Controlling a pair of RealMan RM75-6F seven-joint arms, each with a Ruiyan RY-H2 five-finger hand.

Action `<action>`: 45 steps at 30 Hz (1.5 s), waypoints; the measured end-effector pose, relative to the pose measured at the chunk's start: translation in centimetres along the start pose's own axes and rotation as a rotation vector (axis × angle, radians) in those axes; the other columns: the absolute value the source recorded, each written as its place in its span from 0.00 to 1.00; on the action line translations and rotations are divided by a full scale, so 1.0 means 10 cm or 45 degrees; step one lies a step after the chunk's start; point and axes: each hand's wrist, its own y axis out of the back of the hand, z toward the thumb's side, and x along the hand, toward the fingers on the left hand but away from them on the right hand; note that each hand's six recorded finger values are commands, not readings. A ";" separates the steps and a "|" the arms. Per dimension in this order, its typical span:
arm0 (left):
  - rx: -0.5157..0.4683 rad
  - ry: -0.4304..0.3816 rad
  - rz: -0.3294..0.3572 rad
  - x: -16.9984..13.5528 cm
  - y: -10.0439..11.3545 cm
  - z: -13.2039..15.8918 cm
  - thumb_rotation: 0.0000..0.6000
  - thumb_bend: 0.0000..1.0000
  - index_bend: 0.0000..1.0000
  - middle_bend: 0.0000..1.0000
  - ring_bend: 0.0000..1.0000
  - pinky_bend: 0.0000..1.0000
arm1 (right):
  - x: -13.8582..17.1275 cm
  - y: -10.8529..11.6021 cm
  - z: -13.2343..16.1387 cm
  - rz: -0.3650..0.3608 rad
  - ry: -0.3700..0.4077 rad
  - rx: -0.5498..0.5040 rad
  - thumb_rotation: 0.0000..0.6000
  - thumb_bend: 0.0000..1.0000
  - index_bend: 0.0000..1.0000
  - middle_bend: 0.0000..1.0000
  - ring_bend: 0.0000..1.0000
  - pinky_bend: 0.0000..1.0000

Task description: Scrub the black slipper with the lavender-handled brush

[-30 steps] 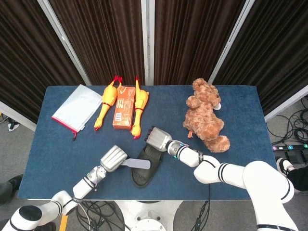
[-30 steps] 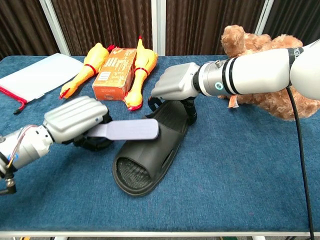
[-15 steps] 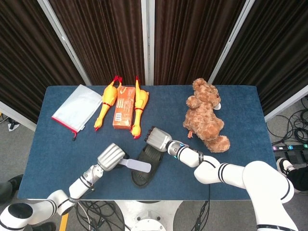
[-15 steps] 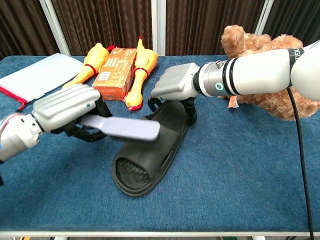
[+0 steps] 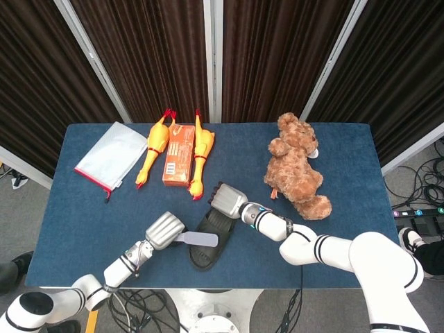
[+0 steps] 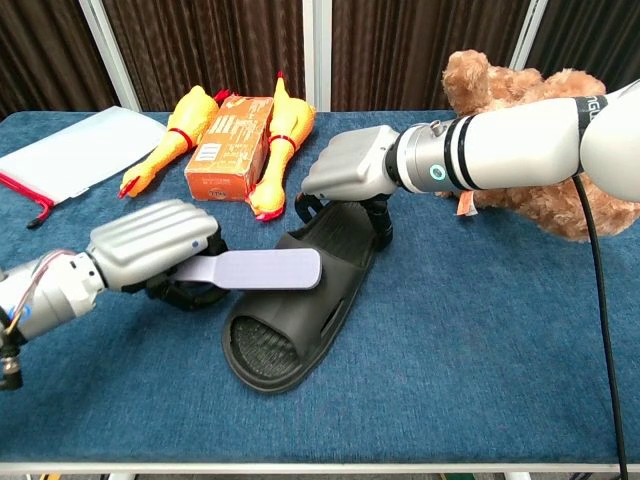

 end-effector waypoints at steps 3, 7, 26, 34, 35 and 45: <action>-0.016 -0.032 -0.014 -0.06 -0.01 0.08 1.00 0.49 1.00 1.00 1.00 1.00 | 0.00 -0.01 0.01 0.001 0.001 -0.007 1.00 0.09 0.53 0.41 0.20 0.23; -0.026 -0.083 -0.042 -0.14 0.01 0.19 1.00 0.49 1.00 1.00 1.00 1.00 | 0.00 -0.02 0.02 0.003 0.006 0.000 1.00 0.09 0.53 0.41 0.20 0.23; -0.003 0.111 0.041 0.05 0.10 -0.13 1.00 0.49 1.00 1.00 1.00 1.00 | 0.03 0.01 0.02 -0.008 0.002 0.004 1.00 0.09 0.53 0.41 0.20 0.23; -0.035 0.010 -0.066 -0.18 -0.06 0.09 1.00 0.49 1.00 1.00 1.00 1.00 | 0.03 -0.01 0.03 -0.001 0.004 0.012 1.00 0.09 0.52 0.41 0.20 0.22; -0.045 0.000 -0.067 -0.20 -0.05 0.12 1.00 0.49 1.00 1.00 1.00 1.00 | 0.03 -0.02 0.03 0.001 0.004 0.013 1.00 0.09 0.52 0.41 0.20 0.22; -0.080 0.003 0.025 -0.33 0.26 0.10 1.00 0.49 1.00 1.00 1.00 1.00 | 0.05 -0.07 0.00 0.042 -0.010 0.019 1.00 0.02 0.00 0.03 0.00 0.01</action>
